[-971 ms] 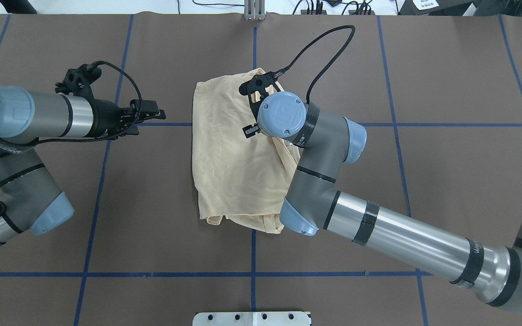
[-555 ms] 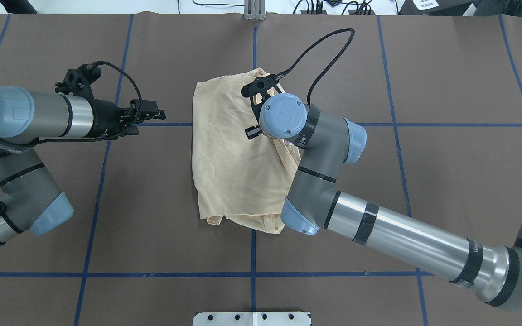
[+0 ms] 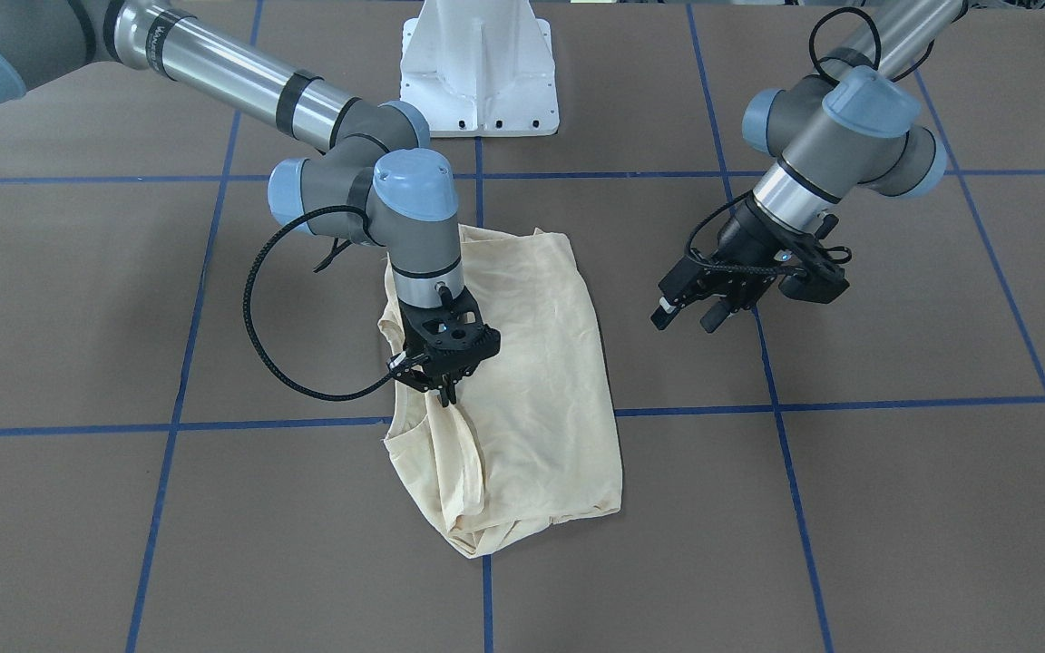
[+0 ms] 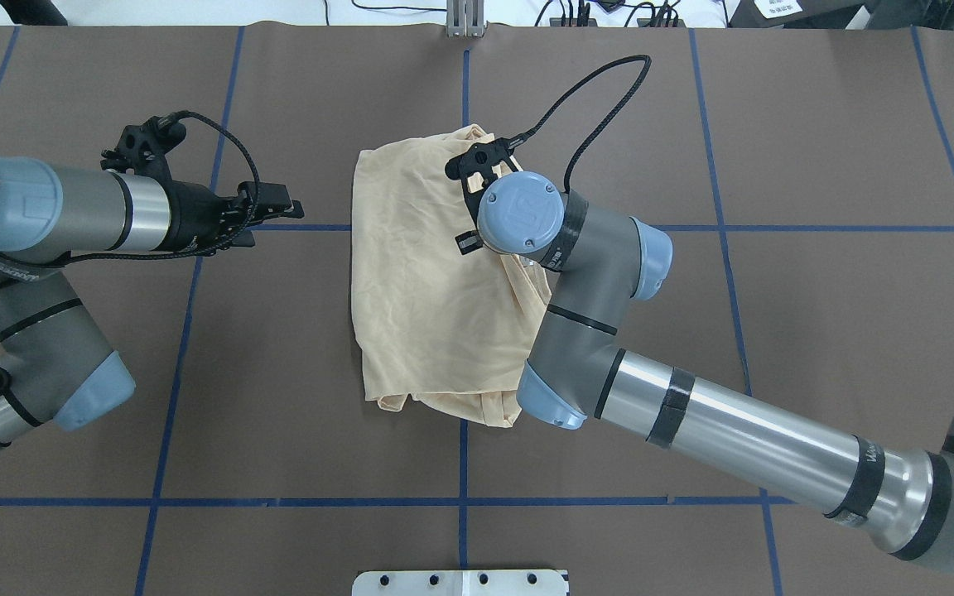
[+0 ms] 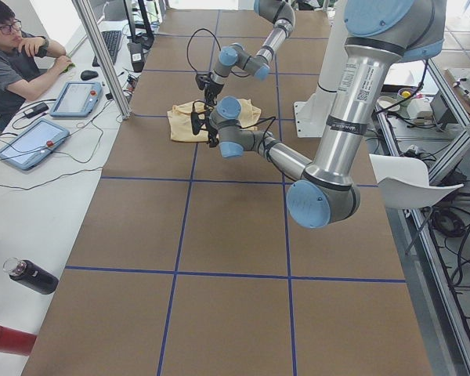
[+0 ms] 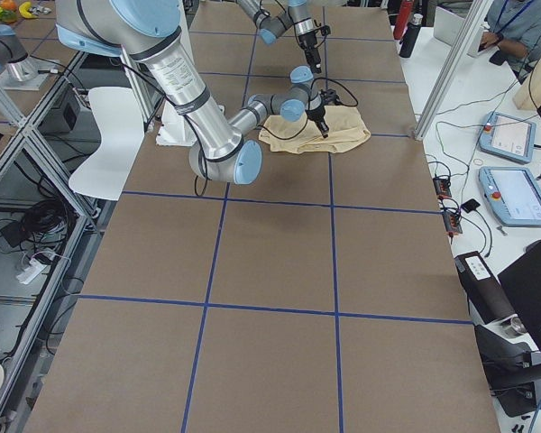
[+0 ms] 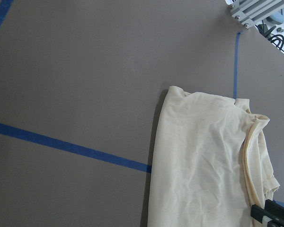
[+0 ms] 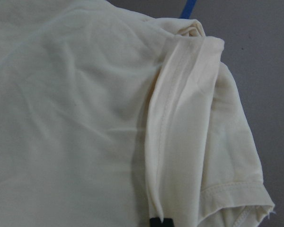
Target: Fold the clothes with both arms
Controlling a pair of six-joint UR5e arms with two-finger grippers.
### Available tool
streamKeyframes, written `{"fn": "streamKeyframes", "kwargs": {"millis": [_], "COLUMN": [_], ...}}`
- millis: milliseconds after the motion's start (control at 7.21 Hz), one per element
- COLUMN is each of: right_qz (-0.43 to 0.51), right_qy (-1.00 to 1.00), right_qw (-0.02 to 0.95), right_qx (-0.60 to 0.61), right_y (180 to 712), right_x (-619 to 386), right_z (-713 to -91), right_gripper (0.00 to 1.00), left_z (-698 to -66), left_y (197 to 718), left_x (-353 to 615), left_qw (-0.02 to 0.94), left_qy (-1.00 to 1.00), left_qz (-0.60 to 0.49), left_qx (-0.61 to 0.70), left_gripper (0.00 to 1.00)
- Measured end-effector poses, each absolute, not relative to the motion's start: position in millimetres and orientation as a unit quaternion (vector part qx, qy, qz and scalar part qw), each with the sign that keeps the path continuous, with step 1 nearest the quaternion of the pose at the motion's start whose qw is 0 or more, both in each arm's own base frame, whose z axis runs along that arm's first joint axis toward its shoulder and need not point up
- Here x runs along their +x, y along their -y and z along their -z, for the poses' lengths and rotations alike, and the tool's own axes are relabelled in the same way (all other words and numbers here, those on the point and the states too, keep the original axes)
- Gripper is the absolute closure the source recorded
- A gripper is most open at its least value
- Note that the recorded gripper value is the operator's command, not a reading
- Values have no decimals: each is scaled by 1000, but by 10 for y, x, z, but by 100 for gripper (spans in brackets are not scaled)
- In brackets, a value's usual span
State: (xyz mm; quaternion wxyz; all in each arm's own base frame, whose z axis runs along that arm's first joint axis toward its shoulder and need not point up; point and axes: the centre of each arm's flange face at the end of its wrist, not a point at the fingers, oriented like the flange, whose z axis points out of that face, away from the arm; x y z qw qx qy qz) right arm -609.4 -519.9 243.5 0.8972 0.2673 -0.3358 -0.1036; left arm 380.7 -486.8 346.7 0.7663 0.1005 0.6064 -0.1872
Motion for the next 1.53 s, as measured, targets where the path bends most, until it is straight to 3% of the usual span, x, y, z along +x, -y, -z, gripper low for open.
{"fn": "streamKeyframes", "kwargs": {"millis": [555,693,832,971,1525], "right_qz": [92,89,87,85,67], "right_qy": [331,328,327,325,332], "right_qw": [902,905,909,911,906], "right_qx": [263,254,245,240,255], "right_y": [5349,5418,5441,5443,5621], "right_x": [-5839,-5613,-5413,-5296,-5067], "right_z": [-2637,-2863,-3073,-3195,-3014], "right_gripper": [100,87,17,0,0], "left_z": [-3445,-3432,-3429,-3430,-3473], "left_y": [4874,4879,4884,4887,4898], "left_x": [3817,3823,3826,3826,3836], "left_qw": [765,765,764,764,766], "left_qy": [-607,-608,-608,-608,-605], "left_qz": [187,189,190,191,191], "left_qx": [101,101,100,99,99], "left_gripper": [0,0,0,0,0]}}
